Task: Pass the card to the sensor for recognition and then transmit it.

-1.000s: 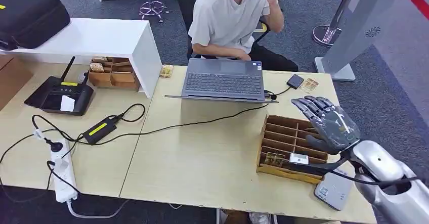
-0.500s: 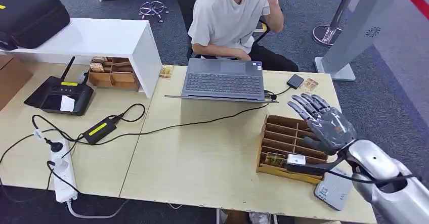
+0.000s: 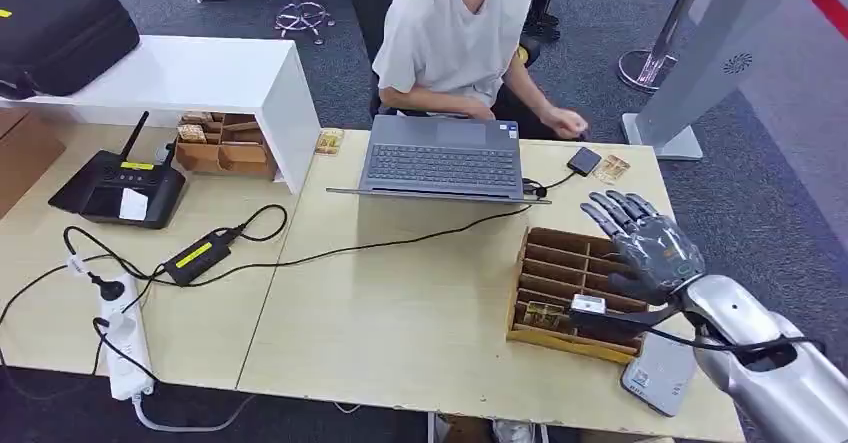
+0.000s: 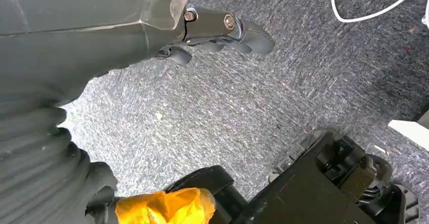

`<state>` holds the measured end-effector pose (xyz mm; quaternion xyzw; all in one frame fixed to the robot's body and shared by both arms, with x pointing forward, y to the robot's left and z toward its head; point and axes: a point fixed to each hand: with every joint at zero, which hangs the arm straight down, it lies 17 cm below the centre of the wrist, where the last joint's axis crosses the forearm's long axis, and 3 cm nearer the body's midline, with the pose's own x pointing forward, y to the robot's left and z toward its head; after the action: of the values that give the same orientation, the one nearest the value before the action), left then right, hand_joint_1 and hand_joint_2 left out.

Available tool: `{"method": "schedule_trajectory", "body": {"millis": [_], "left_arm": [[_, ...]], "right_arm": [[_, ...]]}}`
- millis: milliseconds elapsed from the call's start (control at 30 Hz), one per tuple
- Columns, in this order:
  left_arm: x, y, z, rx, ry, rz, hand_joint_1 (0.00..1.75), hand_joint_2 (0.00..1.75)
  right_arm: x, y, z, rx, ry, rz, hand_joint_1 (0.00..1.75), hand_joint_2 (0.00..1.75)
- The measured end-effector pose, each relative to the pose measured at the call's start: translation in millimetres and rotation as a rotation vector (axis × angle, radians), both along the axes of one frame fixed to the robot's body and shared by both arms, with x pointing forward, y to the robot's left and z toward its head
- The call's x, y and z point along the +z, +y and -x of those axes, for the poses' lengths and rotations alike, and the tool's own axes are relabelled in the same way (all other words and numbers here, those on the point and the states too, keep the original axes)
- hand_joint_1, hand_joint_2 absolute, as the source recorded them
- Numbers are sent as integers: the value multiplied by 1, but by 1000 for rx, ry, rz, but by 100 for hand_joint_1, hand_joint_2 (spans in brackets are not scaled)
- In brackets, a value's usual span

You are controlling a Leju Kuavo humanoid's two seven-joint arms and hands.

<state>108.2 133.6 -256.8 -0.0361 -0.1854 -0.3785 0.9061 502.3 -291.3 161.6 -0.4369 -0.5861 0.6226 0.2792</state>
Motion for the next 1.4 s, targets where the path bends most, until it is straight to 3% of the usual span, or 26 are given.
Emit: {"method": "schedule_trajectory", "body": {"millis": [633,667,1400], "left_arm": [[0,0,0,-7,0,-3,0,175],[0,-1,0,-7,0,-3,0,175],[0,-1,0,-13,0,-2,0,175]], "right_arm": [[-4,-20,-14,-69,-58,10,5,175],[-4,-20,-14,-70,-61,12,175,175],[-1,-19,-15,-71,-62,-35,175,175]]}}
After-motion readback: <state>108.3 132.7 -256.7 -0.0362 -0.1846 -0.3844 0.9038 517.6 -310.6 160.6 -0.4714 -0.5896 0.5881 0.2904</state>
